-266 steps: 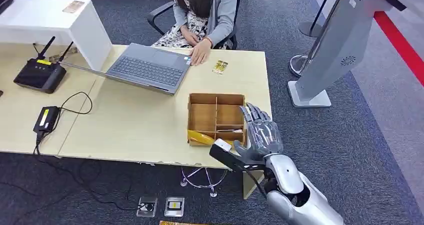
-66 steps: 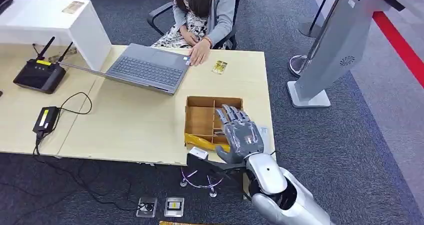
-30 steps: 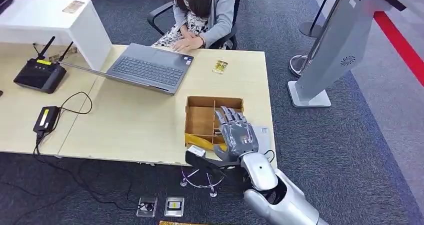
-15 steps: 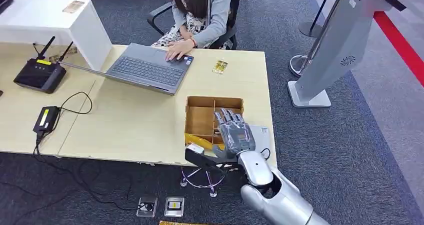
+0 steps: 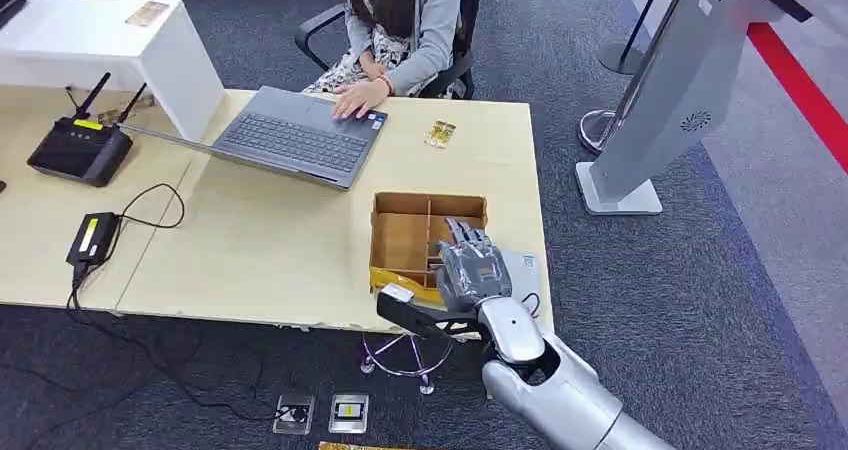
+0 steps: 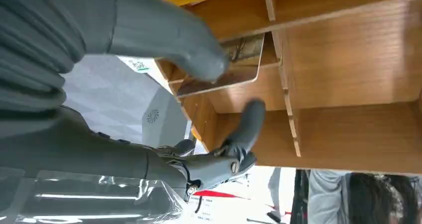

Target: Pass the card to the sensor for recognition and then transmit it.

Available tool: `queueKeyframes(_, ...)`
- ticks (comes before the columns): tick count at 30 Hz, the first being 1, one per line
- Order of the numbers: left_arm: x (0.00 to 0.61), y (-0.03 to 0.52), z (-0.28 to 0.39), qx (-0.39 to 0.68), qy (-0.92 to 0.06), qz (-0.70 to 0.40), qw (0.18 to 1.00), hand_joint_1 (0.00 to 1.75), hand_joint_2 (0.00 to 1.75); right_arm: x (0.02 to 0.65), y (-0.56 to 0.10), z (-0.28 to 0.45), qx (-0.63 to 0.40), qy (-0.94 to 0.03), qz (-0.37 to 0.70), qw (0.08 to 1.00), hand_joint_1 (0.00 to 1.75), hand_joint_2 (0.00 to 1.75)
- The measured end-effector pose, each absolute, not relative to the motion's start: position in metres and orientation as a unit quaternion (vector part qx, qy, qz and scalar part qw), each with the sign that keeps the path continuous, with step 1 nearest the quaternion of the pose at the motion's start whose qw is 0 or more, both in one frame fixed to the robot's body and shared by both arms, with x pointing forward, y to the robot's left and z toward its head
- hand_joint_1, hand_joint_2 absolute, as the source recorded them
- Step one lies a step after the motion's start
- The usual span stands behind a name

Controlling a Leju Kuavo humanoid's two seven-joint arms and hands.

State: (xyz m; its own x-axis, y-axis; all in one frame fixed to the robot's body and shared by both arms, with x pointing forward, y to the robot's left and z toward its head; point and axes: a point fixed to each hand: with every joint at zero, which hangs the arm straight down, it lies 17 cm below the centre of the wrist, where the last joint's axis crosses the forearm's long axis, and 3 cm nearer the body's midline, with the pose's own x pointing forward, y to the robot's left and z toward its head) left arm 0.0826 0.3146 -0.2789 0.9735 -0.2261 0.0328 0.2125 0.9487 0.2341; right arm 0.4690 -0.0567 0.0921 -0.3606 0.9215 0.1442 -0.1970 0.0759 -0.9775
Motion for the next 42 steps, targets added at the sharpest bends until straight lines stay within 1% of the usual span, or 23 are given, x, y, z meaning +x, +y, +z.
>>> queueKeyframes(15, 0.083, 0.318, -0.279, 0.124, -0.031, -0.108, 0.986, 0.00, 0.00, 0.480, -0.057, 0.080, -0.319, -0.567, 0.599, 0.467, 0.00, 1.75)
queueKeyframes(16, 0.083, 0.317, -0.279, 0.124, -0.031, -0.108, 0.986, 0.00, 0.00, 0.481, -0.058, 0.080, -0.320, -0.568, 0.597, 0.468, 1.75, 1.75)
queueKeyframes(42, 0.084, 0.320, -0.278, 0.132, -0.032, -0.108, 0.985, 0.00, 0.00, 0.494, -0.071, 0.078, -0.341, -0.559, 0.600, 0.460, 1.75, 1.75)
